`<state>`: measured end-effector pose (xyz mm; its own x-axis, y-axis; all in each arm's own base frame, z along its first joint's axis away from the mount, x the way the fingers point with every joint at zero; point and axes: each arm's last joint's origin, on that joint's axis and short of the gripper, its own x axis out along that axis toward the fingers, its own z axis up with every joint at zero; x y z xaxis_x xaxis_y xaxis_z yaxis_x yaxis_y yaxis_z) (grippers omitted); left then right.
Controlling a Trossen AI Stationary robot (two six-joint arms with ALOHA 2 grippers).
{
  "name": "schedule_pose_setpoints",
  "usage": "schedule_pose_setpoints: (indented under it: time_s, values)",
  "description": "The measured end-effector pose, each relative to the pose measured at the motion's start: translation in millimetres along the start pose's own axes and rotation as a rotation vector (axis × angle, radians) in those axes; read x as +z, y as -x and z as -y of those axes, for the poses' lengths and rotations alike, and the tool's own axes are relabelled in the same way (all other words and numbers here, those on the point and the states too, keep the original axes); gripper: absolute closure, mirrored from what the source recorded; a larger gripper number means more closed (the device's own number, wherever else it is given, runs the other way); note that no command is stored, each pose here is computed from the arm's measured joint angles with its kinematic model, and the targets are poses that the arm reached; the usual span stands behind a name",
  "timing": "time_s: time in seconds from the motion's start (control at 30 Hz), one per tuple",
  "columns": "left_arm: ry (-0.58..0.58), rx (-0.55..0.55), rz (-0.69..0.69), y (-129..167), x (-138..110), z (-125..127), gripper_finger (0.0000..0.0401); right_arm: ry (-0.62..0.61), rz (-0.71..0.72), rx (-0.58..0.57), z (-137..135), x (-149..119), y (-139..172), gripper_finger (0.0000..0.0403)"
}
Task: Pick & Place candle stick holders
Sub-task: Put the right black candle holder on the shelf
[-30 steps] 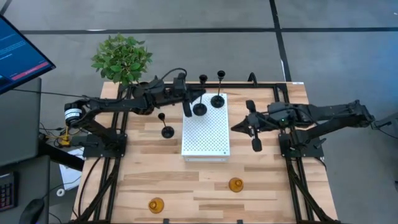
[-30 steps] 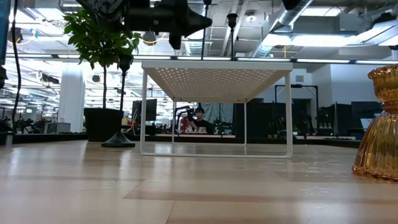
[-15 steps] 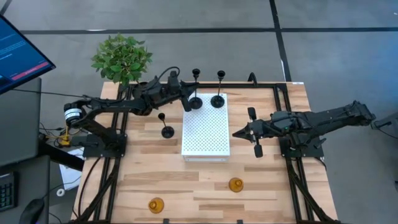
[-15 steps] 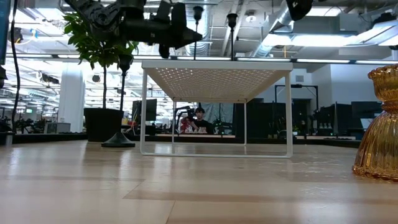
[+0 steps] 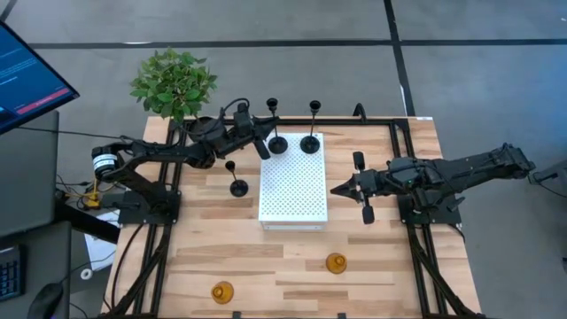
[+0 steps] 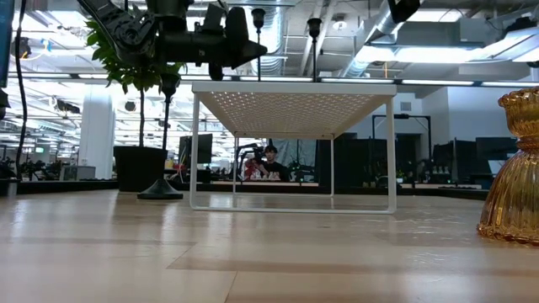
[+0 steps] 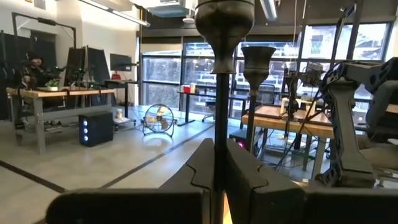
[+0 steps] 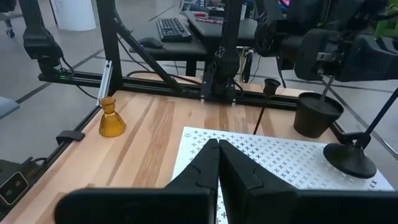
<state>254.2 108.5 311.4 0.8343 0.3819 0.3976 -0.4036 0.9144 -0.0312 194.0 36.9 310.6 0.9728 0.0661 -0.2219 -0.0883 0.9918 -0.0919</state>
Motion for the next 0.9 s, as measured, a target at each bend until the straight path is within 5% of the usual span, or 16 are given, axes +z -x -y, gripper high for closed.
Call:
schedule_pose_setpoints:
  time_s: [0.9]
  values:
    - [-0.036,0.002,-0.021,-2.9,-8.8,3.3,0.0387,-0.002,0.008,-0.035,1.1,1.0,0.0,0.0403]
